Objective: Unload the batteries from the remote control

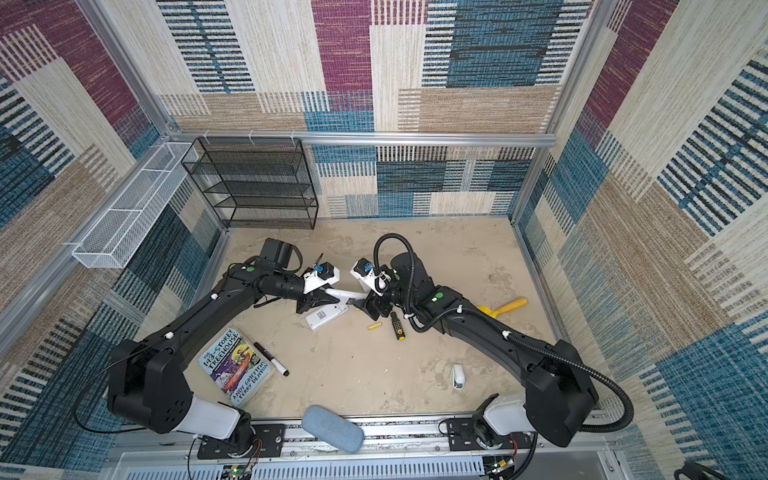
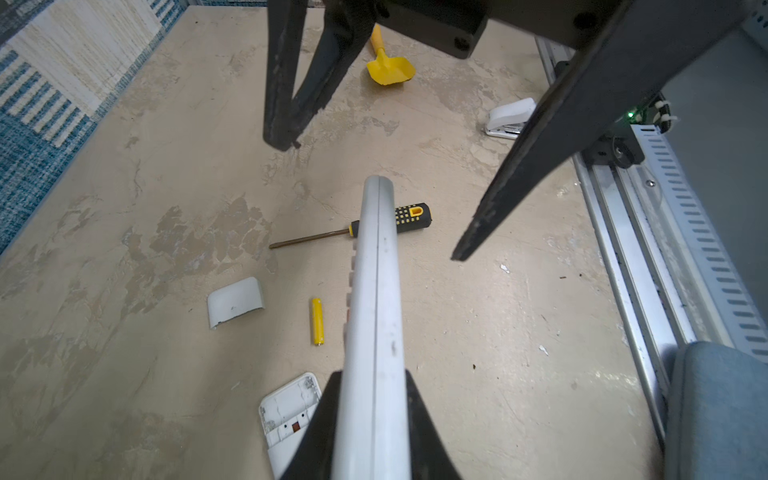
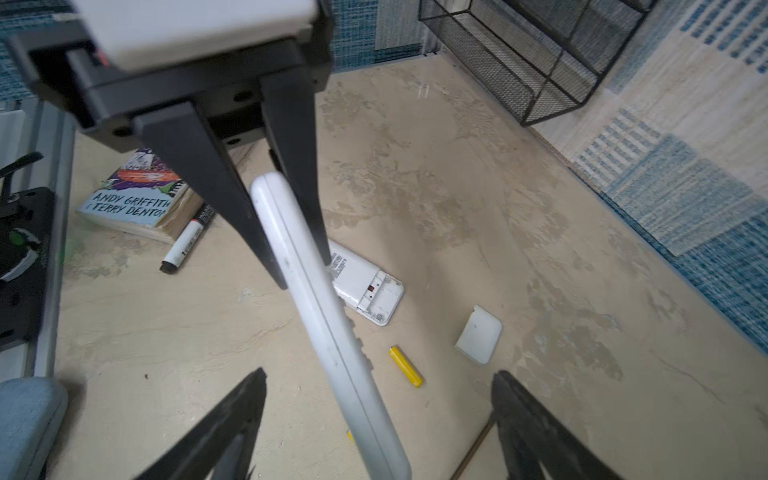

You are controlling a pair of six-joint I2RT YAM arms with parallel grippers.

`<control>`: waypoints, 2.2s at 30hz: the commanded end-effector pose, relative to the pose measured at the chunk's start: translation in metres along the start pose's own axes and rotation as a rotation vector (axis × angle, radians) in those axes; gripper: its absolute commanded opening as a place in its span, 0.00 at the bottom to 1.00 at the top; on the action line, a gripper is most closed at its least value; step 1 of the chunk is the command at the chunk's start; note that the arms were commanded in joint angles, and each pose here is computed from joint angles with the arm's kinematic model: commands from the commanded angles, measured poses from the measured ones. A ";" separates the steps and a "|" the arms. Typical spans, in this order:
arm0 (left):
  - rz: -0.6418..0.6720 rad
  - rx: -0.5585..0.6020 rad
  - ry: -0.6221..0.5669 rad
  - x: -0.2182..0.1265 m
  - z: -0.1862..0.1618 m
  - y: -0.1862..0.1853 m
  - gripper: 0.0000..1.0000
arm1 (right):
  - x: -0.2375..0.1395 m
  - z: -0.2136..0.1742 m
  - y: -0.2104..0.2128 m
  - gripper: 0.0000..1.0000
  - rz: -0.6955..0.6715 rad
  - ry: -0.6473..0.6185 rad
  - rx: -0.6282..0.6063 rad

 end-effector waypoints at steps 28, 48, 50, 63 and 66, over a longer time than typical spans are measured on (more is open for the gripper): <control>0.122 -0.741 -0.363 -0.017 0.030 0.007 0.02 | -0.033 -0.003 -0.031 0.76 0.182 -0.166 0.195; 0.016 -0.556 -0.454 -0.028 0.039 -0.031 0.02 | -0.026 0.014 -0.025 0.57 0.387 -0.192 0.165; 0.011 -0.558 -0.461 -0.028 0.040 -0.030 0.02 | -0.025 0.013 -0.022 0.56 0.422 -0.189 0.169; -0.019 -0.558 -0.483 -0.026 0.043 -0.030 0.02 | -0.016 0.014 -0.022 0.39 0.500 -0.176 0.204; -0.030 -0.550 -0.485 -0.028 0.044 -0.032 0.02 | -0.015 0.013 -0.025 0.35 0.479 -0.174 0.213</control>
Point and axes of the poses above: each gripper's point midway between its finger pads, its own x axis out along the fingers, its own y axis along the line the jaws close on, z = x × y, the point moved 5 cm from there along -x, back along the fingers, and after that the axes turned 6 degrees about x, right-handed, at the moved point
